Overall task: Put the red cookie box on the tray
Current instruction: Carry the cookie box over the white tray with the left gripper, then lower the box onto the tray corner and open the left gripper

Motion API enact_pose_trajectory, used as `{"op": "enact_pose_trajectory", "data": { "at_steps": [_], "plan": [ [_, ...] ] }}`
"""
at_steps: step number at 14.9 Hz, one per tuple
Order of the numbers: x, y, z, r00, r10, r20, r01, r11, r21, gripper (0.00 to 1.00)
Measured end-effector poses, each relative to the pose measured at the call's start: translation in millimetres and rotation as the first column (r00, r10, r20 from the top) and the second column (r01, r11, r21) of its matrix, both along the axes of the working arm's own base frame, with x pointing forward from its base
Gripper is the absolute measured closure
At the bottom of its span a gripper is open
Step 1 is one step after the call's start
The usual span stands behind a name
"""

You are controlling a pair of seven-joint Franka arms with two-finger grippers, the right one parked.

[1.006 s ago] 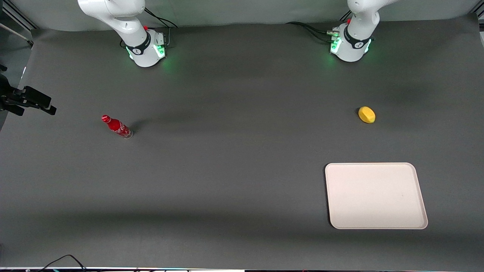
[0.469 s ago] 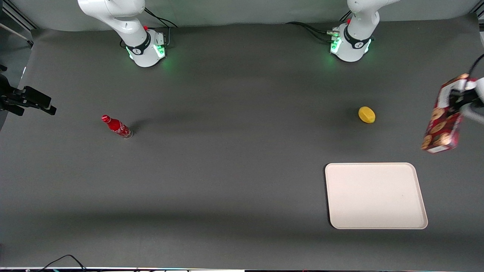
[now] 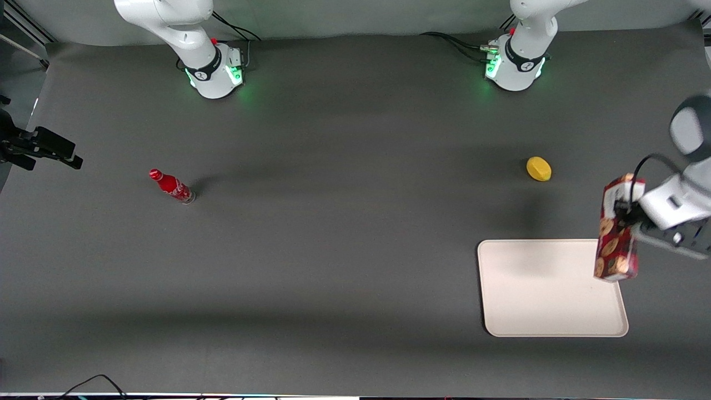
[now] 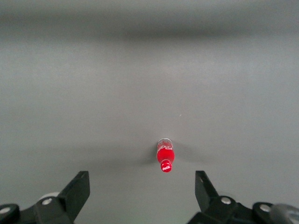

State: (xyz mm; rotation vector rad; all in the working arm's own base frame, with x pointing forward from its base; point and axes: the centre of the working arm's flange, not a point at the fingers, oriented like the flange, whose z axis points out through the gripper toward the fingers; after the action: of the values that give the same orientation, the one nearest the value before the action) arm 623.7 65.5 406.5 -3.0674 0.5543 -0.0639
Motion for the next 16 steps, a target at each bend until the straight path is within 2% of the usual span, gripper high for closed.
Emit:
{"op": "enact_pose_trajectory", "data": {
  "at_steps": [4, 8, 9, 11, 16],
  "plan": [
    [28, 3, -64, 0.996, 0.086, -0.02, -0.086, 0.996, -0.003, 0.94],
    [61, 18, -79, 0.989, 0.145, 0.005, -0.145, 0.989, -0.008, 0.94],
    [67, 21, -84, 0.985, 0.172, 0.01, -0.172, 0.985, 0.001, 0.94],
    [76, 24, -97, 0.972, 0.234, 0.022, -0.234, 0.972, 0.017, 0.94],
    [91, 30, -129, 0.945, 0.328, 0.012, -0.328, 0.945, 0.0, 0.94]
  ]
}}
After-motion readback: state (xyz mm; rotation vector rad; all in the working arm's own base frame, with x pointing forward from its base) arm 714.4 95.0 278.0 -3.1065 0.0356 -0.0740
